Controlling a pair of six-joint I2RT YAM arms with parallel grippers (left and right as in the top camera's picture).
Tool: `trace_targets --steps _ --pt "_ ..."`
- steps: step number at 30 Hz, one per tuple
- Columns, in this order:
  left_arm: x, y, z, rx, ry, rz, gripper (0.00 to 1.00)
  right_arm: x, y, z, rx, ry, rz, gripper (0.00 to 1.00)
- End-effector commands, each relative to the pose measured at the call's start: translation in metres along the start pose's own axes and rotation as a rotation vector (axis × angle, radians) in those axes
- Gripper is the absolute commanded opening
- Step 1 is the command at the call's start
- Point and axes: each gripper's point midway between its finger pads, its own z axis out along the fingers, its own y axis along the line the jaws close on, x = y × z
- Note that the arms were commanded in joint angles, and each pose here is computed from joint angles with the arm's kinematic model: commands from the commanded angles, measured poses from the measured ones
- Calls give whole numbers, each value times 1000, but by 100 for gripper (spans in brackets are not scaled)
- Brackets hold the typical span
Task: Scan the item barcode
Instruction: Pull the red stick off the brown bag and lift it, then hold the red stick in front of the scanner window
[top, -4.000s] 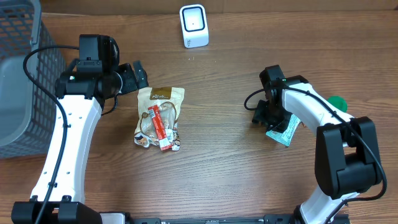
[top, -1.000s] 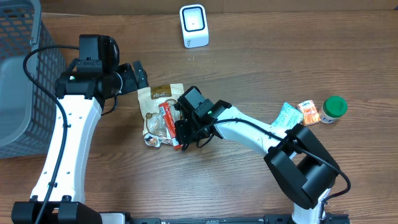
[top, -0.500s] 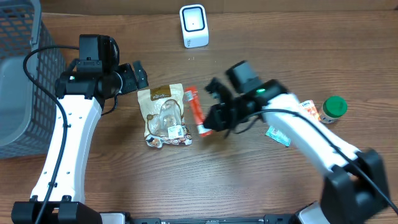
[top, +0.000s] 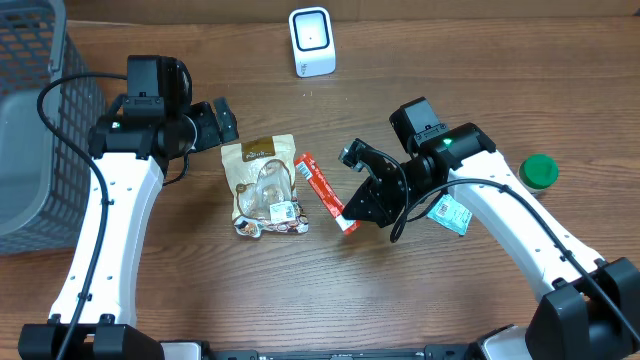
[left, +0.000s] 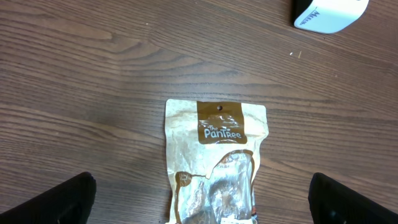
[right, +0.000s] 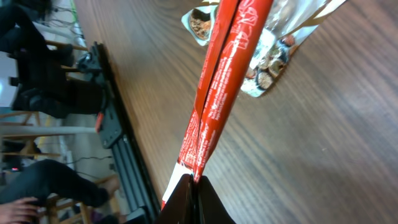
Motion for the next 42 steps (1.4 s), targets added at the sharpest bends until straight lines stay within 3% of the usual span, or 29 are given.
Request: trace_targets --steps 1,15,26,32,37,42 --pt "-4 0 -4 2 -16 25 100 -8 -2 -7 40 -32 -70 4" --pt "-4 0 -4 2 -16 25 100 -24 -24 -20 200 -43 -127 4" --pt "-4 0 -4 2 -16 25 100 -117 -55 -134 759 -239 -201 3" --pt "-4 0 -4 2 -16 25 100 -174 -72 -192 1070 -387 -370 3" --pt "-4 0 -4 2 -16 25 100 -190 -107 -189 1200 -306 -480 3" --pt "-4 0 -4 2 -16 25 100 -205 -159 -151 1223 -255 -507 3"
